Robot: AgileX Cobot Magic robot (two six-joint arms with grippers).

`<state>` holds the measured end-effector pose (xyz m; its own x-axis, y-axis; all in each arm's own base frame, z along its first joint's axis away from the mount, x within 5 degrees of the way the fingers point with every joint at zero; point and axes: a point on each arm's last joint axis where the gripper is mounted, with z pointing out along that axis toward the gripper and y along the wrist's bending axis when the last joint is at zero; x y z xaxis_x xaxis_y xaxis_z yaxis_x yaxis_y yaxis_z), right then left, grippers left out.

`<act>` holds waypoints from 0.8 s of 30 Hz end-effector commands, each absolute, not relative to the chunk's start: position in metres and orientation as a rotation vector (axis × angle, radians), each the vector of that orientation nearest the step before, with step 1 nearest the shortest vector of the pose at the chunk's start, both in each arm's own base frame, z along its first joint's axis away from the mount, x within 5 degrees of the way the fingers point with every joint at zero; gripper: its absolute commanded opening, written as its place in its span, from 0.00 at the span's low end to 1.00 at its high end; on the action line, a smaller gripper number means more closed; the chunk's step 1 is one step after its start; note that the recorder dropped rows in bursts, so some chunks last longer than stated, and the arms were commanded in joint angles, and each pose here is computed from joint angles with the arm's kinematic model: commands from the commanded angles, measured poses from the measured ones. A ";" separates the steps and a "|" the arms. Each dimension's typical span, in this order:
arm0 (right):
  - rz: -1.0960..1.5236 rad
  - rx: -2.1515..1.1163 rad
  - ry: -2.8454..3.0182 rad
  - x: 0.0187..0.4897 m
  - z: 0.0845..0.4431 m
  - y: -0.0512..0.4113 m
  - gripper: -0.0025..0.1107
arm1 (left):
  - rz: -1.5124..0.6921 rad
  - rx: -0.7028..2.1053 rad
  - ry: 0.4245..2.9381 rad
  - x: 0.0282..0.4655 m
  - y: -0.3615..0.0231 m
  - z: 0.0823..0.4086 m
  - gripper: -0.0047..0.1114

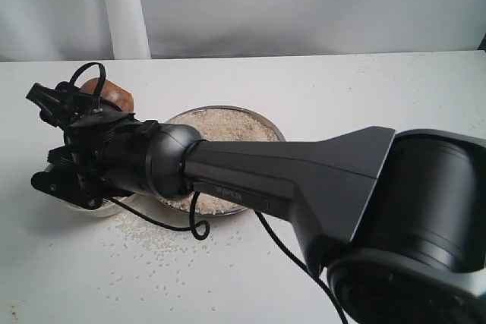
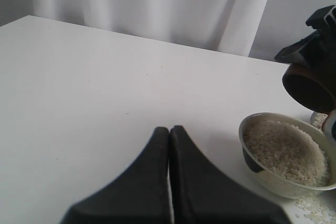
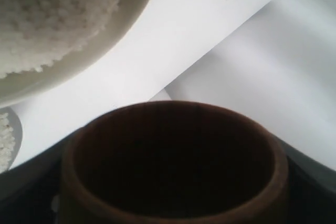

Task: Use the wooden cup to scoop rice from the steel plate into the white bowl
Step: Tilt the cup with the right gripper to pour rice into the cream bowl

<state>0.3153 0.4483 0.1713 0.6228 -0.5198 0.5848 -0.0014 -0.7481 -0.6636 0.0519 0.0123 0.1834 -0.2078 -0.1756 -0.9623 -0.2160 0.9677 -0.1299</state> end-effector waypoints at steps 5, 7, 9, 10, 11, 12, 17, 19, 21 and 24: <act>-1.151 -2.201 0.310 0.313 0.181 0.451 0.02 | 0.030 -0.293 1.790 0.053 0.012 0.183 0.04; -1.163 -2.198 0.289 0.312 0.182 0.452 0.02 | 0.030 -0.293 1.790 0.053 0.012 0.183 0.04; -1.171 -2.193 0.263 0.311 0.183 0.453 0.02 | 0.030 -0.293 1.790 0.053 0.012 0.183 0.04; -1.191 -2.189 0.241 0.312 0.184 0.454 0.02 | 0.030 -0.293 1.790 0.053 0.012 0.183 0.04; -1.192 -2.189 0.239 0.312 0.184 0.454 0.02 | 0.030 -0.293 1.790 0.053 0.012 0.183 0.04; -1.189 -2.189 0.242 0.312 0.184 0.454 0.02 | 0.030 -0.293 1.790 0.053 0.012 0.183 0.04; -1.176 -2.190 0.280 0.312 0.181 0.453 0.02 | 0.030 -0.293 1.790 0.053 0.012 0.183 0.04; -1.144 -2.171 0.337 0.312 0.181 0.453 0.02 | 0.030 -0.293 1.790 0.053 0.012 0.183 0.04; -1.108 -2.144 0.405 0.312 0.181 0.453 0.02 | 0.030 -0.293 1.790 0.053 0.012 0.183 0.04; -1.020 -2.076 0.568 0.312 0.181 0.453 0.02 | 0.030 -0.293 1.790 0.053 0.012 0.183 0.04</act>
